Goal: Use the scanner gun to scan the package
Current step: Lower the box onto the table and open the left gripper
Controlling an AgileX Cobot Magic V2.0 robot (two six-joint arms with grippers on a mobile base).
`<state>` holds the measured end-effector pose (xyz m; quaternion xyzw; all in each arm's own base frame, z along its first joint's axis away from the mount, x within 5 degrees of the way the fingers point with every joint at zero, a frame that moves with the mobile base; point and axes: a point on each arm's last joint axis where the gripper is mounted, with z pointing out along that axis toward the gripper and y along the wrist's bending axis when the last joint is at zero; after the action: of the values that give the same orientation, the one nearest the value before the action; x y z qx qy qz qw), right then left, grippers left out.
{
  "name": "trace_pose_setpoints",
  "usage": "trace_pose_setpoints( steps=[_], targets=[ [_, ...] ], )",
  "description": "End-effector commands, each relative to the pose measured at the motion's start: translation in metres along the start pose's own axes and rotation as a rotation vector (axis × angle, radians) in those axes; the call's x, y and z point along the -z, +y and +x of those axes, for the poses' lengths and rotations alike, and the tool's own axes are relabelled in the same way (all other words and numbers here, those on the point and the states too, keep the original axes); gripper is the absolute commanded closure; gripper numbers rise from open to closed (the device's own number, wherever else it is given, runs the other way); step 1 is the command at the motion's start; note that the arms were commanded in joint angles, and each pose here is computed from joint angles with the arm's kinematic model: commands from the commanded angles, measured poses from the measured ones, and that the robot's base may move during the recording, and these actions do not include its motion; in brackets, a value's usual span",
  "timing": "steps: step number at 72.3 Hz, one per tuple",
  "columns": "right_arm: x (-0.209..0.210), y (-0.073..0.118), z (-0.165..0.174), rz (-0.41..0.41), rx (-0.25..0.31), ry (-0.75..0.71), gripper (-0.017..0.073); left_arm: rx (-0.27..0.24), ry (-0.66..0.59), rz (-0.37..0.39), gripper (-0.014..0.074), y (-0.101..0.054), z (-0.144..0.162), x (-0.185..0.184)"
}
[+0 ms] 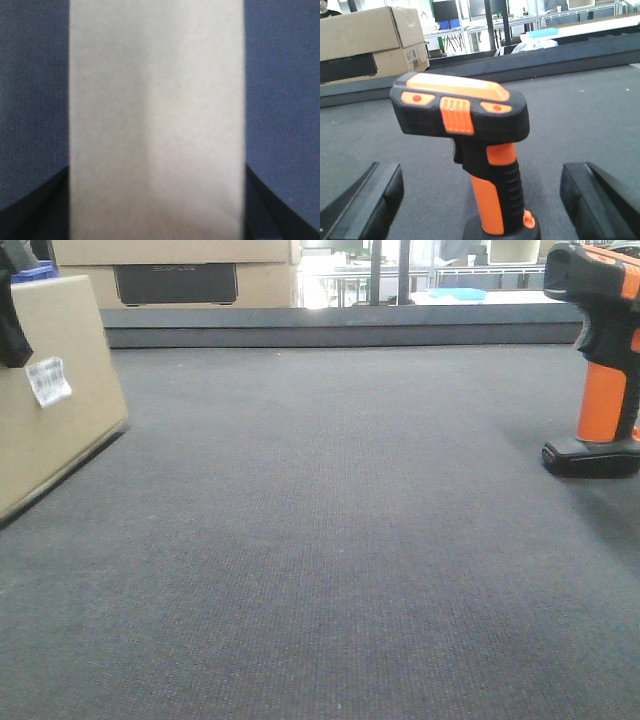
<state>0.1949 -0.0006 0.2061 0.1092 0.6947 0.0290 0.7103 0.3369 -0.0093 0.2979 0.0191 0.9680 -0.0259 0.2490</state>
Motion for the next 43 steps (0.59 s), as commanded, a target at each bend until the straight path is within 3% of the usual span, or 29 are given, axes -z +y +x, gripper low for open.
trace_pose_setpoints(
  steps=[1,20,38,43],
  targets=[
    [0.002,0.0,0.001,-0.005,0.004,0.005,0.0018,0.021,-0.017,0.011,0.0118,-0.002,-0.002,0.0],
    [0.002,0.0,0.001,-0.008,0.006,0.009,0.0018,0.019,-0.028,0.011,0.0064,-0.003,-0.002,0.008],
    [0.009,0.006,-0.013,-0.064,0.019,-0.05,0.0018,-0.013,-0.159,-0.023,0.0064,-0.003,0.002,0.062],
    [0.012,0.006,-0.017,-0.069,0.013,-0.055,0.0018,0.025,-0.215,-0.019,0.0067,-0.004,0.006,0.083]
  ],
)
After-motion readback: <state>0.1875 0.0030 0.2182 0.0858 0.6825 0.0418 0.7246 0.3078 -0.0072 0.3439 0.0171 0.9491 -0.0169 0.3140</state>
